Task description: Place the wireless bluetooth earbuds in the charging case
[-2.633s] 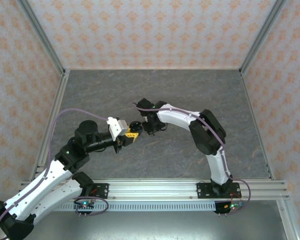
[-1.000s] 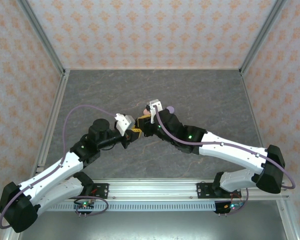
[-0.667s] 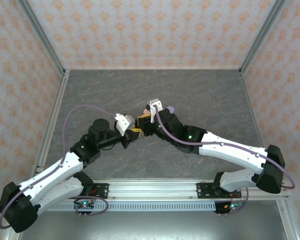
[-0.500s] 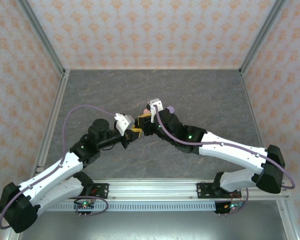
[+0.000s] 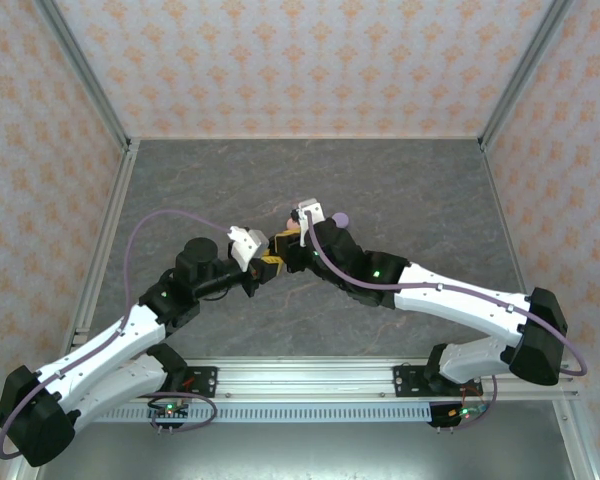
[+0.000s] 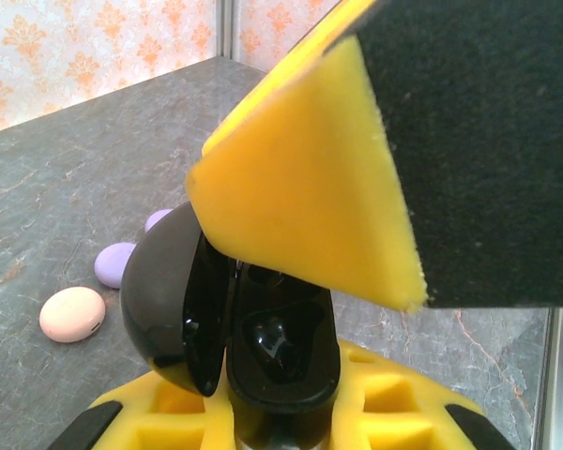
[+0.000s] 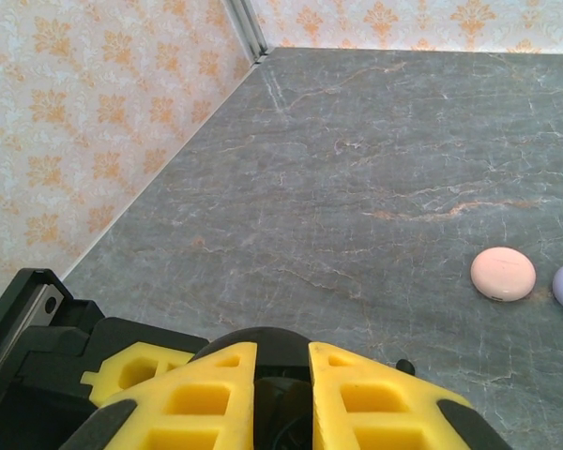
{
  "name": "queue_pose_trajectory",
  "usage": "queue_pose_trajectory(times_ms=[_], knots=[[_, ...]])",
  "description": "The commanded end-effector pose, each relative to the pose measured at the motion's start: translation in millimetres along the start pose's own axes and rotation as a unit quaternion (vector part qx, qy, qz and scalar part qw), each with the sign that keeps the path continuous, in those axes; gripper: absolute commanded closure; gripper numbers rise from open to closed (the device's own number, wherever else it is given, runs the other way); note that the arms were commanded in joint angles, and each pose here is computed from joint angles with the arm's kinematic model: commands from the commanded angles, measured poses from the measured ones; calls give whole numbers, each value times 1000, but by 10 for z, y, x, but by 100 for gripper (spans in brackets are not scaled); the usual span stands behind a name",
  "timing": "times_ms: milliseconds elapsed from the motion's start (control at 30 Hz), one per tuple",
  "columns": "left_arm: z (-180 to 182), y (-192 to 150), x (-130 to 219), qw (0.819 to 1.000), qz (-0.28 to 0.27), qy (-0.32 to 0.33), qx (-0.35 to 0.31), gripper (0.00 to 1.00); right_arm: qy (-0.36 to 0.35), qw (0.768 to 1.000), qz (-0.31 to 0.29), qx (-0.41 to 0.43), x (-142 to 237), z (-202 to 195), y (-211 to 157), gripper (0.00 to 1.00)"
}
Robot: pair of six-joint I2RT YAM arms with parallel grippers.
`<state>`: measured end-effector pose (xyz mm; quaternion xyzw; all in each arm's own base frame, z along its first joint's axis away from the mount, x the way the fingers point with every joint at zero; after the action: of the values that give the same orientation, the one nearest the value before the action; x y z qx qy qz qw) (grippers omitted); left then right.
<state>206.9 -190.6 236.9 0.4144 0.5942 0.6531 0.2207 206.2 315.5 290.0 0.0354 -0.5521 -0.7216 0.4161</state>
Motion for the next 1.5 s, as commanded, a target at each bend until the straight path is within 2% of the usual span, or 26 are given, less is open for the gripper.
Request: queue_pose_trajectory(times_ms=[0, 100, 300, 467, 567, 700, 800, 1000, 1133, 1300, 1467], knots=[[-20, 243, 54, 999, -50, 2, -12, 100, 4, 1000, 5, -7, 19, 0, -54, 81], [-22, 237, 54, 999, -48, 1, -12, 100, 2, 1000, -4, -8, 73, -2, 2, 73], [-27, 216, 69, 999, -44, 1, -14, 100, 5, 1000, -27, 0, 275, 36, 229, 50], [-30, 196, 116, 999, -41, 7, -17, 100, -17, 1000, -22, -2, 428, -106, 359, 43], [-33, 187, 169, 999, -39, 13, -21, 100, -67, 997, 1, -24, 495, -406, 328, 42], [-66, 194, 254, 999, -38, 12, -27, 100, -149, 982, 87, -71, 317, -887, 19, 44], [-96, 217, 324, 999, -42, 9, -28, 100, -171, 972, 139, -79, 145, -1038, -217, 47], [-167, 295, 454, 997, -67, -2, -38, 100, -185, 948, 248, -71, -433, -1098, -642, 51], [-251, 346, 526, 996, -76, -27, -49, 100, -171, 937, 295, -79, -871, -1071, -849, 55], [-301, 362, 599, 995, -76, -38, -55, 100, -163, 928, 324, -85, -1295, -1050, -1000, 59], [-321, 370, 637, 994, -85, -40, -58, 100, -159, 923, 341, -84, -1528, -1030, -1107, 61]])
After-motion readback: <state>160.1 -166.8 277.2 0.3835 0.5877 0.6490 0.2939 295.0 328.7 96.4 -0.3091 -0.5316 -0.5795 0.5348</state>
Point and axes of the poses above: each hand's point on the last joint's axis, 136 mm out from that joint toward the fingers, its own x axis back along the fingers, its own z axis along the line the jaws close on, y = z × x, the point moved 5 cm from there along x, back along the fingers, and after that the axes turned 4 degrees about -x, right-handed, at the moved point
